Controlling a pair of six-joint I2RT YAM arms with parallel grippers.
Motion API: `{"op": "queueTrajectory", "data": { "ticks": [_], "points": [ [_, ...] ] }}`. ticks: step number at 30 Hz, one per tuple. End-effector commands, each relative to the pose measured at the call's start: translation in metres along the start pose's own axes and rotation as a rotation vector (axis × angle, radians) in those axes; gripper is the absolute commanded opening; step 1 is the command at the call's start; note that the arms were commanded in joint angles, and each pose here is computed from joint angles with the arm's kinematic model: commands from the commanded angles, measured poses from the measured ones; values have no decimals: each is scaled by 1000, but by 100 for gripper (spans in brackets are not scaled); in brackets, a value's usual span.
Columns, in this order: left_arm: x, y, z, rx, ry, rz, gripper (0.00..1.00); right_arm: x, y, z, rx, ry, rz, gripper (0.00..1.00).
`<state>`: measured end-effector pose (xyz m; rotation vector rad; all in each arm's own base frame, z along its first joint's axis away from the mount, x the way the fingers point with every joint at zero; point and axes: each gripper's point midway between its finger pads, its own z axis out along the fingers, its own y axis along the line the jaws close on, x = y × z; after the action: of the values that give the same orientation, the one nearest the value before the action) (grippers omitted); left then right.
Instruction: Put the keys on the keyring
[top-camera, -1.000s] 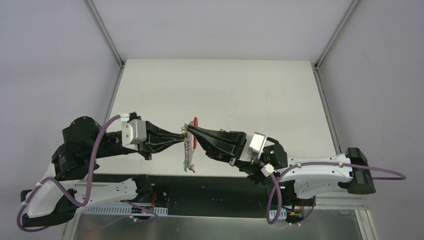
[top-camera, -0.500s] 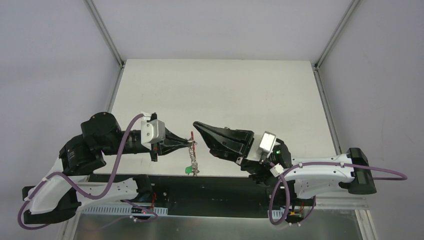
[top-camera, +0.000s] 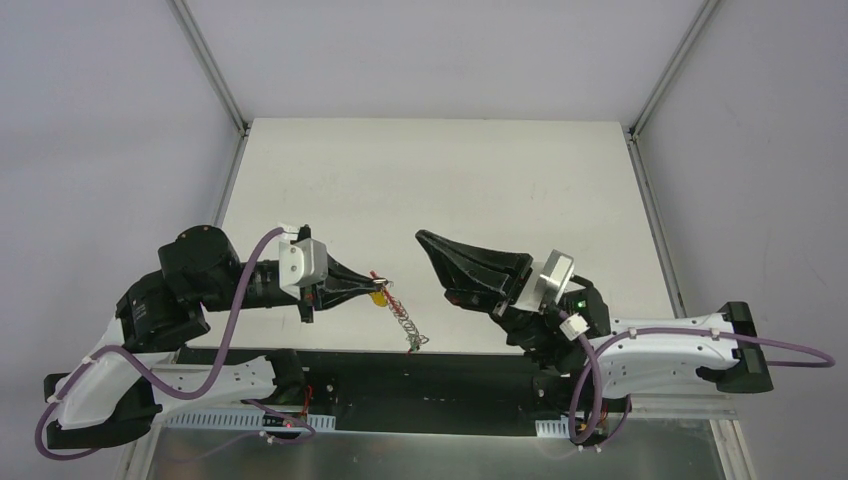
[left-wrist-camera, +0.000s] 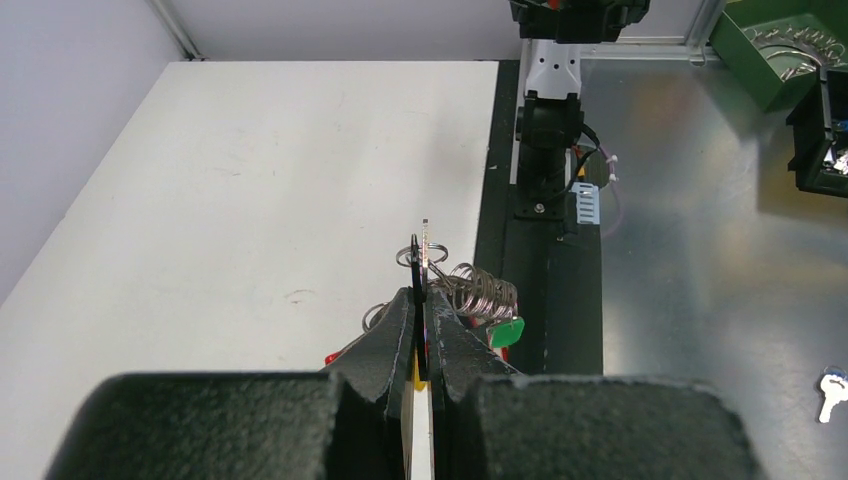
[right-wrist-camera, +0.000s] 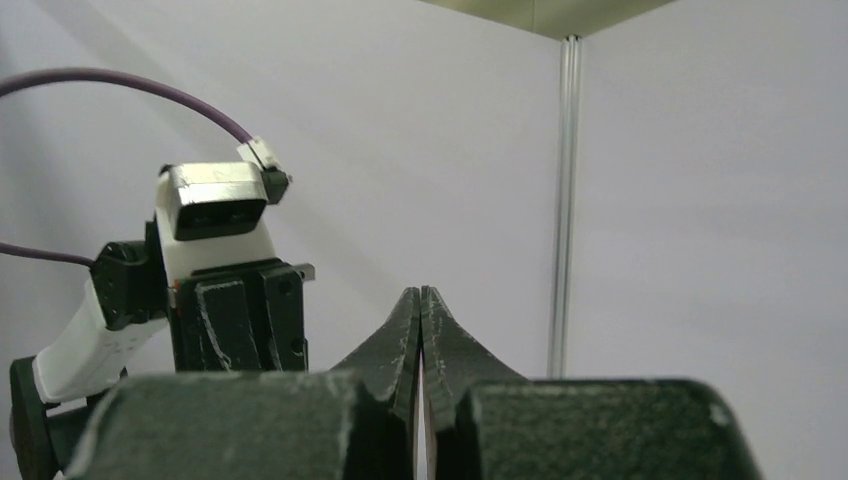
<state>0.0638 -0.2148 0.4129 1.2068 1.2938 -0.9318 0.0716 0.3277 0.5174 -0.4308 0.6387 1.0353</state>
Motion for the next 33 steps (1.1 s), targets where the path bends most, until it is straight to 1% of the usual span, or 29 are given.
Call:
{"op": "queueTrajectory", "data": {
  "ticks": [1, 3, 5, 7, 12, 19, 22, 25, 29, 33],
  "points": [
    [-13, 10, 3, -42, -41, 31, 0, 11, -26, -15, 113, 130, -16, 4],
    [-11, 12, 5, -50, -31, 26, 0, 23, -33, -26, 143, 221, -29, 16],
    [-8, 15, 9, -59, -17, 23, 0, 31, -38, -35, 167, 282, -28, 28],
    [-6, 17, 13, -63, -5, 20, 0, 39, -42, -44, 179, 345, -34, 34],
    [1, 20, 19, -69, 22, 15, 0, 55, -45, -67, 172, 488, -48, 44],
    [8, 24, 25, -86, 50, 8, 0, 78, -48, -107, 153, 703, -71, 53],
    [9, 24, 26, -85, 53, 6, 0, 86, -41, -122, 92, 774, -74, 61],
    [9, 23, 26, -80, 53, 2, 0, 92, -37, -133, 49, 825, -92, 69],
    [12, 21, 25, -72, 57, -1, 0, 97, -30, -147, -39, 890, -121, 75],
    [11, 19, 23, -66, 55, -1, 0, 99, -24, -157, -125, 921, -152, 86]
  ]
}}
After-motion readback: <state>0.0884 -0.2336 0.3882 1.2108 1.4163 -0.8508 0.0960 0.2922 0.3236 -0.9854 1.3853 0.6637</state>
